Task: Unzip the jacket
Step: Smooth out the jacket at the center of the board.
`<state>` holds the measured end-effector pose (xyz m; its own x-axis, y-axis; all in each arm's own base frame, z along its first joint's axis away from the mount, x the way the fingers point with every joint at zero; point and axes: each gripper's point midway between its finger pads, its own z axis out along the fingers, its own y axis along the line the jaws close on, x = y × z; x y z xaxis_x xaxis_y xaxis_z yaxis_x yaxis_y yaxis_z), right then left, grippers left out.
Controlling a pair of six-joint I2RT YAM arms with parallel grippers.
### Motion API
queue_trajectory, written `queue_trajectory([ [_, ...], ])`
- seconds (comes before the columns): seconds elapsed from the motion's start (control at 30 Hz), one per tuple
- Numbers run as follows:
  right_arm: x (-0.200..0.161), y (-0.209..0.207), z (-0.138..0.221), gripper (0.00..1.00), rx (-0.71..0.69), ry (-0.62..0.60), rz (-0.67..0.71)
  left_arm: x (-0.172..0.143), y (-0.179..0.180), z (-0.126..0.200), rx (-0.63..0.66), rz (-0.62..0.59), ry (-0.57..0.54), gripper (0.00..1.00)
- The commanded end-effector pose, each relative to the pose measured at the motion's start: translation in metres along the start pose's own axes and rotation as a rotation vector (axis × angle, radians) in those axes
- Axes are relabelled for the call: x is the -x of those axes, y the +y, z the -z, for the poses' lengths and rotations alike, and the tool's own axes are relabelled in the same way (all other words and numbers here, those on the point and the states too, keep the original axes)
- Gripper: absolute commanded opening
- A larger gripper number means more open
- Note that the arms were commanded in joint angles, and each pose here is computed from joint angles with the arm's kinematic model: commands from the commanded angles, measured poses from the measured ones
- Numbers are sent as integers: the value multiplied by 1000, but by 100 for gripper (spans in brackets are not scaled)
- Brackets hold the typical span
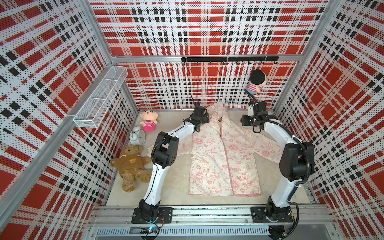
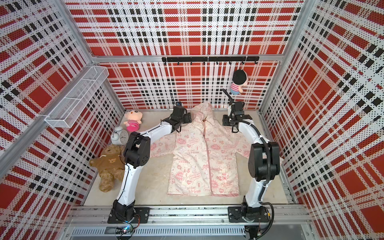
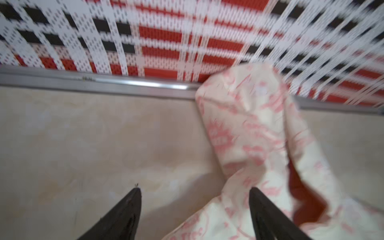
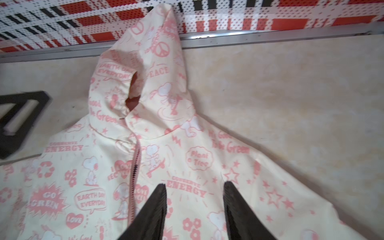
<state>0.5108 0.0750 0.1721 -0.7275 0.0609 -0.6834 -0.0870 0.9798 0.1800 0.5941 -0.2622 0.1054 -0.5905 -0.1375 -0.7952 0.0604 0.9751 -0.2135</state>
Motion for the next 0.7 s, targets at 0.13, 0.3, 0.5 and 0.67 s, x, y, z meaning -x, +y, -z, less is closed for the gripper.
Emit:
queue_trajectory([
  [0.13, -31, 14, -37, 48, 94, 79, -54, -61, 24, -14, 67, -29, 172, 63],
  [0.3, -58, 16, -65, 50, 100, 164, -74, -87, 46, -20, 122, -31, 226, 47],
  [0.5, -105, 10, -86, 47, 28, 280, -76, -121, 72, -14, 178, -32, 282, 37],
  [0.67, -142, -3, -88, 43, -29, 354, -107, -145, 99, 3, 222, -4, 299, 30],
])
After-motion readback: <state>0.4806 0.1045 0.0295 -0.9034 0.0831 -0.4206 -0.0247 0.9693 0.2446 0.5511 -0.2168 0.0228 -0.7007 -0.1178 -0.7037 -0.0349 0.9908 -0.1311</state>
